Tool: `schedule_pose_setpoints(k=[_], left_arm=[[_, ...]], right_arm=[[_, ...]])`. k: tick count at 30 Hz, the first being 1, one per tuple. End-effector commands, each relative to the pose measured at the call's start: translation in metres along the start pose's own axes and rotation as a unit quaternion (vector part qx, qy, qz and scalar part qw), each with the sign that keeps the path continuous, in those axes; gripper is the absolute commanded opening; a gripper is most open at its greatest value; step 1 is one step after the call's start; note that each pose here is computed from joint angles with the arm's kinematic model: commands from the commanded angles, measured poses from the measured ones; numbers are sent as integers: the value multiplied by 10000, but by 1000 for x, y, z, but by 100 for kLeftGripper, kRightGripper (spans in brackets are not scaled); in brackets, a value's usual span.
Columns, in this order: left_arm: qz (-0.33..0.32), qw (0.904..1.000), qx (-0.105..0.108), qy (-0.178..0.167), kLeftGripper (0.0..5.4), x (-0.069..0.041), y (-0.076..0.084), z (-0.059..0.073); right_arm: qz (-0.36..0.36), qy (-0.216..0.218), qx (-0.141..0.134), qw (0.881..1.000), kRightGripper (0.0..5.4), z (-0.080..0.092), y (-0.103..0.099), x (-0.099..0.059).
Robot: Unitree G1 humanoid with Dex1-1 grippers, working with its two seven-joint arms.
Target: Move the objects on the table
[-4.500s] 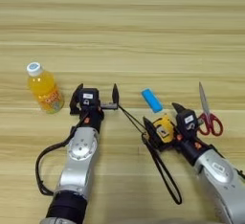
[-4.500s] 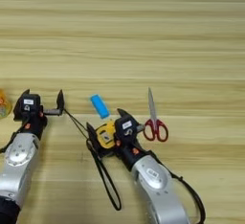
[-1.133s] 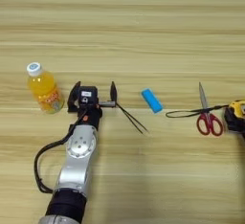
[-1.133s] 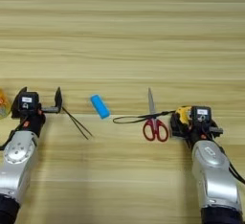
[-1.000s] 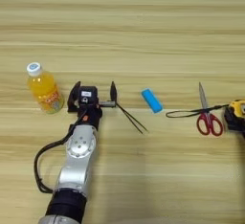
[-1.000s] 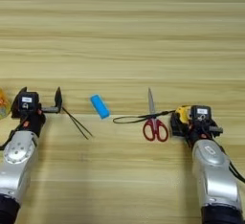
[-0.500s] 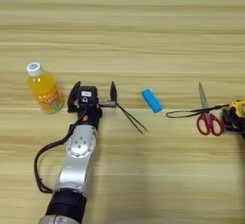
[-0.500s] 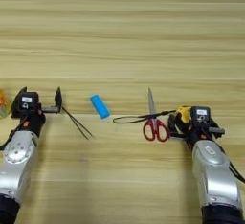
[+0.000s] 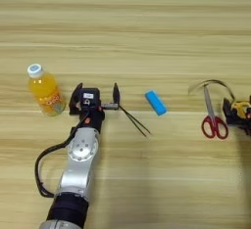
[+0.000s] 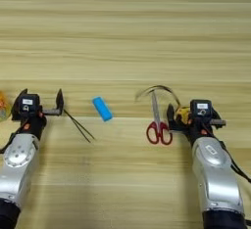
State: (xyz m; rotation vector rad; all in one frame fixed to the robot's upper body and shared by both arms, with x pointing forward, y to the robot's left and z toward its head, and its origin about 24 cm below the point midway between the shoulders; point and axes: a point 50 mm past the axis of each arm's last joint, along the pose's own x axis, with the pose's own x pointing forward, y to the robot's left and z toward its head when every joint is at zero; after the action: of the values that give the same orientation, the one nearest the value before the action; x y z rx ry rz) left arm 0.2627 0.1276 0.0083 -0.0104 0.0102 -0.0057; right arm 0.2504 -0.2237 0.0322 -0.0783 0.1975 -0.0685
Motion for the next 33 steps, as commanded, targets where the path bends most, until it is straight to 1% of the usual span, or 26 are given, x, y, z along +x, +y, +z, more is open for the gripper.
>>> schedule_pose_setpoints(k=[1,3,6,11,13,17,22,26,29,33], left_arm=[[-27,10000,20,-28,540,1,-1,2],[-26,10000,18,-35,540,1,-2,3],[-26,10000,14,-43,540,2,-2,3],[-17,10000,8,-49,540,2,-3,4],[-19,10000,5,-49,540,2,-4,4],[-24,10000,5,-51,540,3,-4,4],[-23,10000,7,-53,540,3,-5,4],[-21,10000,7,-57,540,3,-5,4],[-12,10000,6,-60,540,3,-5,4],[-12,10000,3,-58,540,3,-6,4]], right_arm=[[261,-243,-32,9994,539,9,10,0],[426,-333,-37,9985,539,13,16,0],[789,-468,-57,9958,539,19,31,0],[1203,-588,-109,9909,539,24,47,1],[1417,-626,-144,9878,539,27,57,1],[1943,-706,-269,9780,539,30,79,1],[2417,-691,-385,9671,539,29,104,2],[2673,-671,-428,9603,539,27,117,3],[2767,-630,-433,9579,539,24,122,2],[2849,-456,-487,9562,539,14,126,3]])
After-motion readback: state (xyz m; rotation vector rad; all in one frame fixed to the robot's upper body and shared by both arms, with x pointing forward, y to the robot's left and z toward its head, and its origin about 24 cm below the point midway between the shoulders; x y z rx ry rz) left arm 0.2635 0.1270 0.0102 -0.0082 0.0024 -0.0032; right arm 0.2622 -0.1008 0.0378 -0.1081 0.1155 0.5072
